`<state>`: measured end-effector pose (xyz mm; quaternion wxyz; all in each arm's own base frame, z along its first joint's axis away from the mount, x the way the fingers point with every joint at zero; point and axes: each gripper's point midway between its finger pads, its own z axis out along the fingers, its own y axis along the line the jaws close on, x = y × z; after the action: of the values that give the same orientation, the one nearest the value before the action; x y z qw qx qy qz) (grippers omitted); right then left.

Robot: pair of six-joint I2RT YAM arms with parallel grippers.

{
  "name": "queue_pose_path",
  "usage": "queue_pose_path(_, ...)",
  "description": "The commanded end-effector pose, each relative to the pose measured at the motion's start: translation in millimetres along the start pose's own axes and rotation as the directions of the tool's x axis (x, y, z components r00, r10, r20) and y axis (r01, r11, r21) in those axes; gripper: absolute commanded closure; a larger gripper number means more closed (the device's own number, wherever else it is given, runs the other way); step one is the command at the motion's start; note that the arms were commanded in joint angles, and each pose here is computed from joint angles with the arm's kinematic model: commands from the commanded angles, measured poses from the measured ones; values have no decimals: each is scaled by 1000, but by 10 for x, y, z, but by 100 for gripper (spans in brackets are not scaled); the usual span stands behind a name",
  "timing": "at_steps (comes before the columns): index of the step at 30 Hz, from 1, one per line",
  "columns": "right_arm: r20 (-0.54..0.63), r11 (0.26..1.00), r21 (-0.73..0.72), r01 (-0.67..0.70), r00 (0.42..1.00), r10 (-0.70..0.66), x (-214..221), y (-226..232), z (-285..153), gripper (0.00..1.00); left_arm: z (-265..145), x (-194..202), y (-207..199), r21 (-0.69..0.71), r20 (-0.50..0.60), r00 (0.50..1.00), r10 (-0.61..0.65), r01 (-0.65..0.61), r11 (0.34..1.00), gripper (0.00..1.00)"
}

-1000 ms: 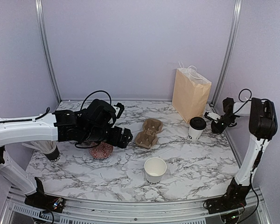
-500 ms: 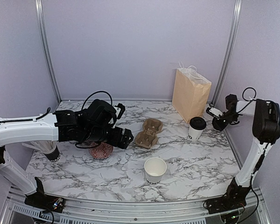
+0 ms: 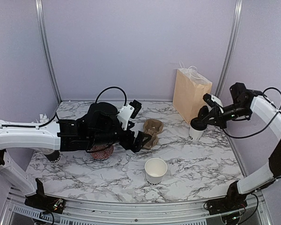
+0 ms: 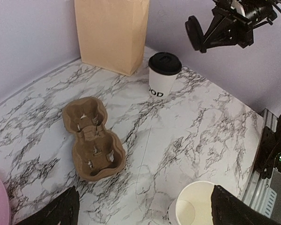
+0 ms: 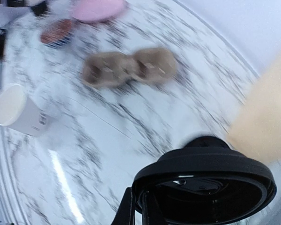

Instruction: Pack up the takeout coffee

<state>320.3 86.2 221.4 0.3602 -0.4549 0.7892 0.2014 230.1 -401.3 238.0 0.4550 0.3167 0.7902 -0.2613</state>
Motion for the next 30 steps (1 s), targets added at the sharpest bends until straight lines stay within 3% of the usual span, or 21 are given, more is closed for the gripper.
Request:
queue_pose_path(1, 209, 859, -482, 173, 975, -78, -644, 1482, -9, 96, -49, -681, -378, 146, 294, 953, 68, -115, 982, 1)
queue_pose_path(5, 293, 730, -616, 298, 946, -139, -1011, 2126, -73, 96, 77, -839, -626, 213, 328, 940, 92, -168, 962, 1)
queue_pose_path(9, 359, 652, -672, 351, 924, -127, -1262, 2348, -233, 96, 50, -840, -837, 246, 372, 920, 123, -225, 943, 1)
queue_pose_path(22, 383, 572, -731, 371, 918, -105, -1306, 2608, -314, 95, -183, -811, -1178, 351, 480, 868, 129, -324, 878, 1)
queue_pose_path(30, 373, 561, -741, 369, 921, -113, -1281, 2660, -299, 94, -195, -803, -1255, 379, 496, 858, 137, -355, 855, 9)
